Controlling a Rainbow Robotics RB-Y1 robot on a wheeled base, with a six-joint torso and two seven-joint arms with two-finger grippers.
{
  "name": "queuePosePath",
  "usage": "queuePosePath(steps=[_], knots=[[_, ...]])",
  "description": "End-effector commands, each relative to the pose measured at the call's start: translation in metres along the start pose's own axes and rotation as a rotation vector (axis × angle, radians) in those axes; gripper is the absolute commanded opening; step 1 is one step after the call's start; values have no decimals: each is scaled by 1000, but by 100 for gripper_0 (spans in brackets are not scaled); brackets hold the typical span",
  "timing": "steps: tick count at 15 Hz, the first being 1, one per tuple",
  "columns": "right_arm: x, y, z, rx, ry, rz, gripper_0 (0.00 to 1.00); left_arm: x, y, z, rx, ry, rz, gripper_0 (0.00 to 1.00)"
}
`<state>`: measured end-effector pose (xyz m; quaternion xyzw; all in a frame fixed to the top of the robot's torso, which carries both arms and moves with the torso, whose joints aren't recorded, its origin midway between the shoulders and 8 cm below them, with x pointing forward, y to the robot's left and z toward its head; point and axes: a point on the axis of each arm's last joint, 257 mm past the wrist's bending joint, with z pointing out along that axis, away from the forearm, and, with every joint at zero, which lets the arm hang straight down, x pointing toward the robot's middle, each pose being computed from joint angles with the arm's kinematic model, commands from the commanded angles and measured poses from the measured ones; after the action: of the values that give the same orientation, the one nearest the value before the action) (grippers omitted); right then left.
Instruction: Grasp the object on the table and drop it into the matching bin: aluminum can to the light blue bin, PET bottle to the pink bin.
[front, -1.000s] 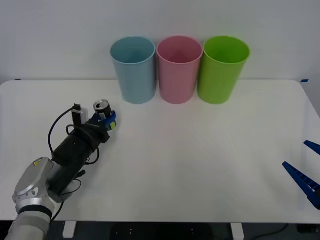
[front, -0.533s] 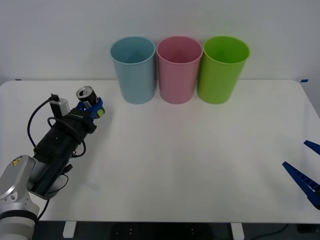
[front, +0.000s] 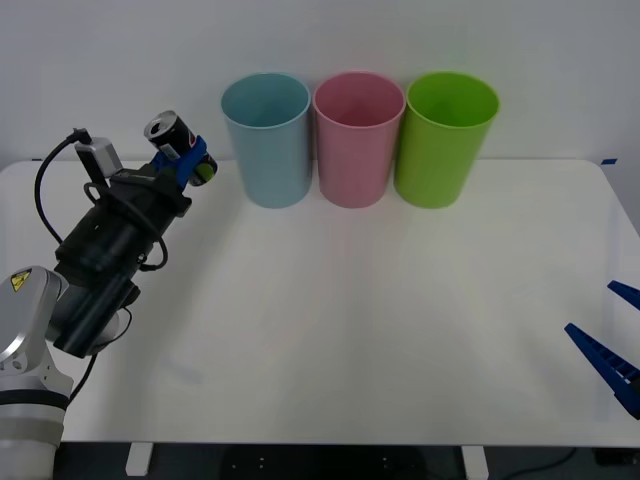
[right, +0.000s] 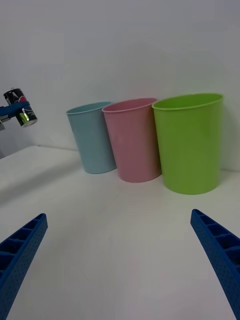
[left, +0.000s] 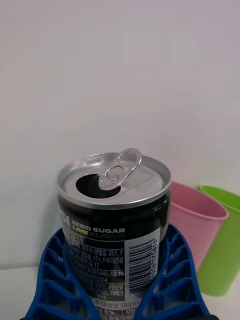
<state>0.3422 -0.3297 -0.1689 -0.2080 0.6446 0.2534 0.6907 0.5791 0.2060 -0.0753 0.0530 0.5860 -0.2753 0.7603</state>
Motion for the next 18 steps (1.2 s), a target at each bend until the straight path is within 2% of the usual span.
queuePosePath(steps=[1,4,7,11,18], knots=[[0,0,0,0,0,0,100,-25,-7,19,21,-38,0,0],[0,0,0,0,0,0,100,-49,-11,42,10,-74,11,0],[0,0,0,0,0,0,100,-58,-16,72,-14,-83,20,0],[0,0,0,0,0,0,100,-52,-14,116,-25,-35,64,0],[0,0,0,0,0,0,100,-20,-11,178,-51,108,167,0]])
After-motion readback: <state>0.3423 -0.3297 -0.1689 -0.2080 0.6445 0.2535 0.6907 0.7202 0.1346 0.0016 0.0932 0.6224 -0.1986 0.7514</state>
